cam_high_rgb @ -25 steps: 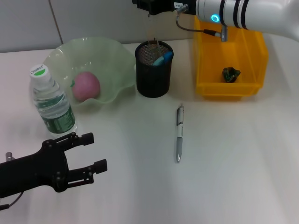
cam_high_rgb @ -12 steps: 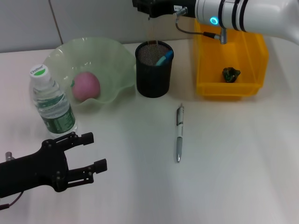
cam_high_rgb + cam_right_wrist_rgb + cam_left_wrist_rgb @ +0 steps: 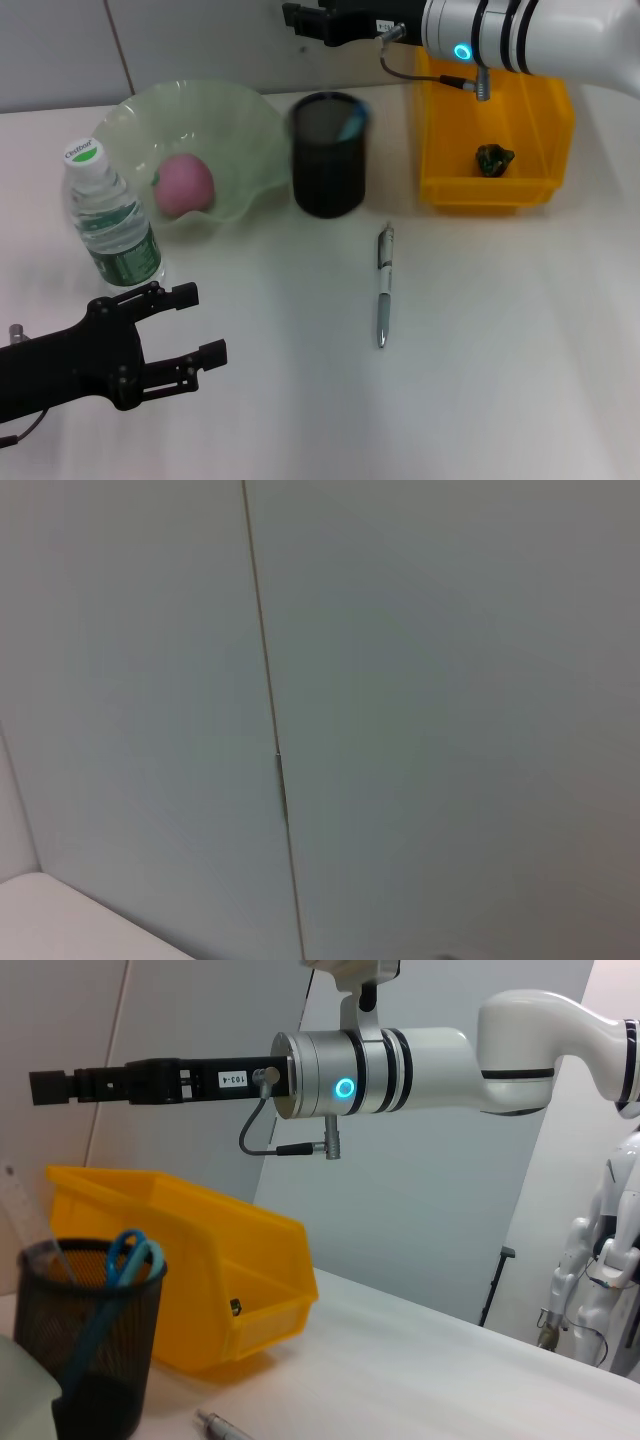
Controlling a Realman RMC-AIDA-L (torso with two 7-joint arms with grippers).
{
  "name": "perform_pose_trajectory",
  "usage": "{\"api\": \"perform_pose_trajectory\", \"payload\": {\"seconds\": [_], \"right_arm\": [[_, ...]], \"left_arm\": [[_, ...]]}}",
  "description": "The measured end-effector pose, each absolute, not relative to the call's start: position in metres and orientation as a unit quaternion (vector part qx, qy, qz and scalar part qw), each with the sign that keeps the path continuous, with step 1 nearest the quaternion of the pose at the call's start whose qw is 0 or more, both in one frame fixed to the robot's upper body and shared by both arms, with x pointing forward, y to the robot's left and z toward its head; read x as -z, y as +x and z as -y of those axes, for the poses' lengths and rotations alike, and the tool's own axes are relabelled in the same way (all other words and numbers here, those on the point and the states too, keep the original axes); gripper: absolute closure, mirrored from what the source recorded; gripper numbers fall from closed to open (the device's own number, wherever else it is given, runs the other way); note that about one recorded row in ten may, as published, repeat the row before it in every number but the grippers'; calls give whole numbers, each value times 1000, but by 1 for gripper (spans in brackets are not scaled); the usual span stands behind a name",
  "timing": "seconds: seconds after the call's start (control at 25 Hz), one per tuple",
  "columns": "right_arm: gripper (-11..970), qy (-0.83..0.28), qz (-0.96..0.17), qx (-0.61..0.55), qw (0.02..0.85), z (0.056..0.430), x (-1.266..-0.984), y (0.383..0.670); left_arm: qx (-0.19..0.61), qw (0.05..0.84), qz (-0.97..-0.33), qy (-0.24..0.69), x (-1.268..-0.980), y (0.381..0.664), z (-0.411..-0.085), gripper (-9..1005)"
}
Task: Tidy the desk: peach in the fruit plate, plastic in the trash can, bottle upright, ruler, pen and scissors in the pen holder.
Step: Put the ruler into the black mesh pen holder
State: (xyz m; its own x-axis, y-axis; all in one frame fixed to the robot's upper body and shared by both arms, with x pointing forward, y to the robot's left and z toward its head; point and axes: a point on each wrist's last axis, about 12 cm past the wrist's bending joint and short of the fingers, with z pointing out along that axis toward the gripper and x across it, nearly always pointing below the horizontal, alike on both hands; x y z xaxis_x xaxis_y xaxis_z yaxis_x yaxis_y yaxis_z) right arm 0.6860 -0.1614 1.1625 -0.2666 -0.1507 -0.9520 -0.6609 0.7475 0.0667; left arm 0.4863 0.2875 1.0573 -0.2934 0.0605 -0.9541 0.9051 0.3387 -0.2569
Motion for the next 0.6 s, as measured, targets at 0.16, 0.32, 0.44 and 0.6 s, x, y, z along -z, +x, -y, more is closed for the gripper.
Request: {"api": "perform_pose_trajectory", "payload": {"seconds": [0.16, 0.32, 0.44, 0.6], "right_arm": [[492, -266, -759, -231, 547, 163, -1165, 687], [450, -269, -756, -232, 550, 162, -1167, 688], [394, -266, -755, -232, 553, 164, -1169, 688], [309, -262, -752, -231, 558, 166, -1171, 688]], "left_arm": [[446, 472, -669, 362, -1057, 486, -288, 153], [445, 472, -669, 362, -1058, 487, -289, 153], [445, 472, -669, 362, -1058, 487, -289, 153], [444, 472, -669, 363, -1058, 487, -290, 153]]}}
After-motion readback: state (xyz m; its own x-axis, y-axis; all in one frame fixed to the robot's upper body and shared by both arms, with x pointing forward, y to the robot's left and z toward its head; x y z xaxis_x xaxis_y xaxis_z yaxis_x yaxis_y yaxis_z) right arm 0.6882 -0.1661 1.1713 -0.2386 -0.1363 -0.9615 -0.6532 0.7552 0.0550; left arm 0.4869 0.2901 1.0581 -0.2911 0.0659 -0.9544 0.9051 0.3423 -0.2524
